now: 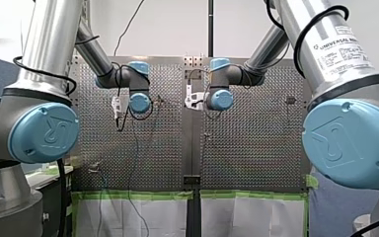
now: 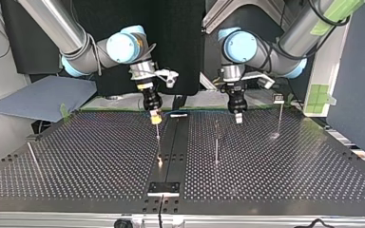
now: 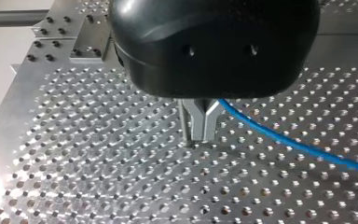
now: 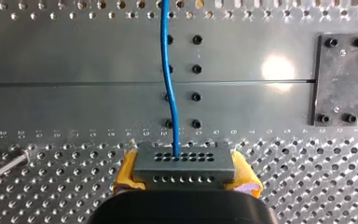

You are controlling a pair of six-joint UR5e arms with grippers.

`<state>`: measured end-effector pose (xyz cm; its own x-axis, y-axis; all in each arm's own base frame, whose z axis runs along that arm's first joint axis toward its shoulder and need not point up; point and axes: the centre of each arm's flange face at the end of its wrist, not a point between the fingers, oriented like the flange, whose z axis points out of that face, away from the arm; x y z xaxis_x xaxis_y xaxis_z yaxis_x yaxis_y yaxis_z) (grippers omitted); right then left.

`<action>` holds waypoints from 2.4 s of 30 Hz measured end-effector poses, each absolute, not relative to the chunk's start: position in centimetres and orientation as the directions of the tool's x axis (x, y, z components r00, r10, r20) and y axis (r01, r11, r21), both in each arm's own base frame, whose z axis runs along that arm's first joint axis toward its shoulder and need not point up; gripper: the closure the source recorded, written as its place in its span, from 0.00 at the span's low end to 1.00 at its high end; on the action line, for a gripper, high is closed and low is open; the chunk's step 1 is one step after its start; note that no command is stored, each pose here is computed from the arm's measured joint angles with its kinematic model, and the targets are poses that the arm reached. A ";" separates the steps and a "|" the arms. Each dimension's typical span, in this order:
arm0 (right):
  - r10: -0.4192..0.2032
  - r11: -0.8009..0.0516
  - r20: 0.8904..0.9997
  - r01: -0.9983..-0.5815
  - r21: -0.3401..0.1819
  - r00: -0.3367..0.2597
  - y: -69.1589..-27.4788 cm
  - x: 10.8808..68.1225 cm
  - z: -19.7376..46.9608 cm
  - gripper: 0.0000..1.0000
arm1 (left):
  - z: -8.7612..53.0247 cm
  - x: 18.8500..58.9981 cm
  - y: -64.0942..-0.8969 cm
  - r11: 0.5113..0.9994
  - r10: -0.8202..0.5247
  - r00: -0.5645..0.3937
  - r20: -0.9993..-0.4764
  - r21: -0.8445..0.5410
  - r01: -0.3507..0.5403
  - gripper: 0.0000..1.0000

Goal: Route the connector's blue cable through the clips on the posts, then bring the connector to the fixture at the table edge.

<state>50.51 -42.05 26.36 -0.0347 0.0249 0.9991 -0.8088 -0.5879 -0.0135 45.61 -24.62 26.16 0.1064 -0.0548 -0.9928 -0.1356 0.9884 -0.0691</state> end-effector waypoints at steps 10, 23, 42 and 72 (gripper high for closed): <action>0.031 -0.587 0.999 -0.809 -0.012 -0.038 -42.6 50.6 27.2 1.00 | 26.9 46.6 -24.4 0.991 -0.053 0.113 -0.992 -0.066 -0.115 1.00; 0.038 -0.578 0.998 -0.816 -0.015 -0.045 -43.4 50.2 27.4 1.00 | 27.1 47.8 -23.6 0.993 -0.054 0.128 -0.990 -0.067 -0.097 1.00; 0.042 -0.564 0.998 -0.826 -0.014 -0.046 -44.4 49.5 27.4 1.00 | 27.0 50.2 -23.1 0.994 -0.063 0.128 -0.990 -0.073 -0.075 1.00; 0.061 -0.536 0.997 -0.844 -0.015 -0.056 -47.4 47.4 28.0 1.00 | 28.0 54.4 -21.4 0.992 -0.117 0.151 -0.982 -0.123 -0.032 1.00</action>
<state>47.45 -47.43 28.01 -0.0562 0.0614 0.9965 -0.8442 -0.5359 -0.0146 54.36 -21.38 27.99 0.1511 -0.1169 -0.9816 -0.0316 0.9919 -0.1230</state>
